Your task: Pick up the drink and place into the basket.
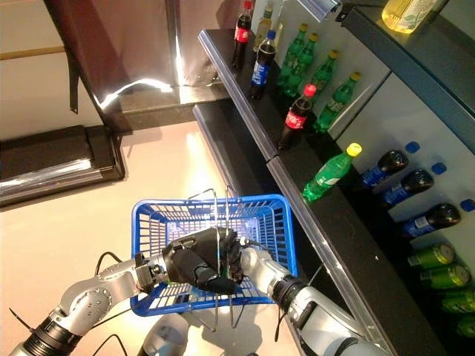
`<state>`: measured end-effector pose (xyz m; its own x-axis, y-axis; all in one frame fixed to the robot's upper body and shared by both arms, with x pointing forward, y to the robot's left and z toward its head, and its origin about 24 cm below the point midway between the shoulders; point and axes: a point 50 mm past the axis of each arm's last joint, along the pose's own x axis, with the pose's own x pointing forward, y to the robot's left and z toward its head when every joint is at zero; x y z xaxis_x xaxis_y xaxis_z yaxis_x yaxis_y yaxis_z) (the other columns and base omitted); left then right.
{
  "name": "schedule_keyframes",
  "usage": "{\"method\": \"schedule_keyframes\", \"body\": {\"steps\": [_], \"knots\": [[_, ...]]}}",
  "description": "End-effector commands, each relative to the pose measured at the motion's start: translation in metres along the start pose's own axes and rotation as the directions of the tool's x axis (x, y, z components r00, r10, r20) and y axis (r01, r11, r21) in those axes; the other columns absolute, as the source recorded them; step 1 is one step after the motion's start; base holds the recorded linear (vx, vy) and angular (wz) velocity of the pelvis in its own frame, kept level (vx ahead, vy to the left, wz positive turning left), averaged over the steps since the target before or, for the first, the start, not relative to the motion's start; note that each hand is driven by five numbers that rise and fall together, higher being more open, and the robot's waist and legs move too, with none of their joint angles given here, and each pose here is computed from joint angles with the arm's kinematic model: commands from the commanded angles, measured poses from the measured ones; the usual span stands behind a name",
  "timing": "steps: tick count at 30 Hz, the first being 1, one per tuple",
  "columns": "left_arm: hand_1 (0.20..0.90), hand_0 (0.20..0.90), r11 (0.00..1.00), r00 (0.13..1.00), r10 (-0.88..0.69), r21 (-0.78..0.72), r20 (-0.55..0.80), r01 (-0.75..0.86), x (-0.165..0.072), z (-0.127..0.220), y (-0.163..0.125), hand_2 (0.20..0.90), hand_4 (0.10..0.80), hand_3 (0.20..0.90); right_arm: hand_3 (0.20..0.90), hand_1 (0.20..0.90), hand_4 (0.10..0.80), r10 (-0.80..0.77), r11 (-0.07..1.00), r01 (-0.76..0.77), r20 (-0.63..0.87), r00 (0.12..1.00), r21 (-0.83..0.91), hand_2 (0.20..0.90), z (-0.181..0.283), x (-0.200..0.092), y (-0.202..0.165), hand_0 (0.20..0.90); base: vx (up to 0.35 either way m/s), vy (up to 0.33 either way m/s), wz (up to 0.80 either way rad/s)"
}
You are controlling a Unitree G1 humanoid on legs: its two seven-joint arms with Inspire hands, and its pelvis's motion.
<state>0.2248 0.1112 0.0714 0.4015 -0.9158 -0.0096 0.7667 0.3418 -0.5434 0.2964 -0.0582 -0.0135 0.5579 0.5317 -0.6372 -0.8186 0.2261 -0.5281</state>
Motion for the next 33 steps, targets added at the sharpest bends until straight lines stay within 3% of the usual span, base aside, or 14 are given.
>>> {"method": "schedule_keyframes", "body": {"steps": [1,8,9,11,12,33], "knots": [[0.300,0.300,0.522,0.467,-0.853,0.416,0.233,0.745,0.0388,0.0803,-0.1430,0.300,0.100,0.200,0.200,0.300,0.100,-0.003,0.994,0.011,0.070,0.998,-0.110,0.300,0.0348,0.0089,-0.0148,0.300,0.000,0.000,0.00],[0.300,0.300,0.509,0.455,-0.861,0.416,0.229,0.753,0.0385,0.0814,-0.1449,0.300,0.100,0.200,0.200,0.300,0.100,0.010,0.993,-0.007,0.021,1.000,-0.115,0.300,0.0299,0.0135,-0.0079,0.300,0.000,0.000,0.00],[0.300,0.300,0.508,0.454,-0.861,0.417,0.228,0.754,0.0389,0.0814,-0.1454,0.300,0.100,0.200,0.241,0.335,0.141,0.009,0.994,-0.007,0.015,1.000,-0.113,0.335,0.0288,0.0138,-0.0073,0.335,0.000,0.000,0.00],[0.300,0.300,0.506,0.454,-0.862,0.419,0.224,0.754,0.0395,0.0815,-0.1460,0.300,0.100,0.200,0.524,0.578,0.424,0.002,0.994,-0.002,0.005,1.000,-0.111,0.578,0.0274,0.0145,-0.0076,0.578,-0.004,-0.004,0.02],[0.300,0.300,0.506,0.454,-0.862,0.417,0.225,0.755,0.0397,0.0812,-0.1462,0.300,0.100,0.200,0.900,0.900,0.800,-0.001,0.994,0.001,0.001,1.000,-0.110,0.900,0.0267,0.0147,-0.0077,0.900,-0.005,-0.006,0.05],[0.300,0.300,0.560,0.494,-0.828,0.426,0.264,0.710,0.0408,0.0828,-0.1413,0.300,0.100,0.200,0.900,0.900,0.800,-0.057,0.994,0.057,0.007,0.998,-0.097,0.900,0.0252,0.0106,-0.0149,0.900,-0.001,0.000,0.01]]}}
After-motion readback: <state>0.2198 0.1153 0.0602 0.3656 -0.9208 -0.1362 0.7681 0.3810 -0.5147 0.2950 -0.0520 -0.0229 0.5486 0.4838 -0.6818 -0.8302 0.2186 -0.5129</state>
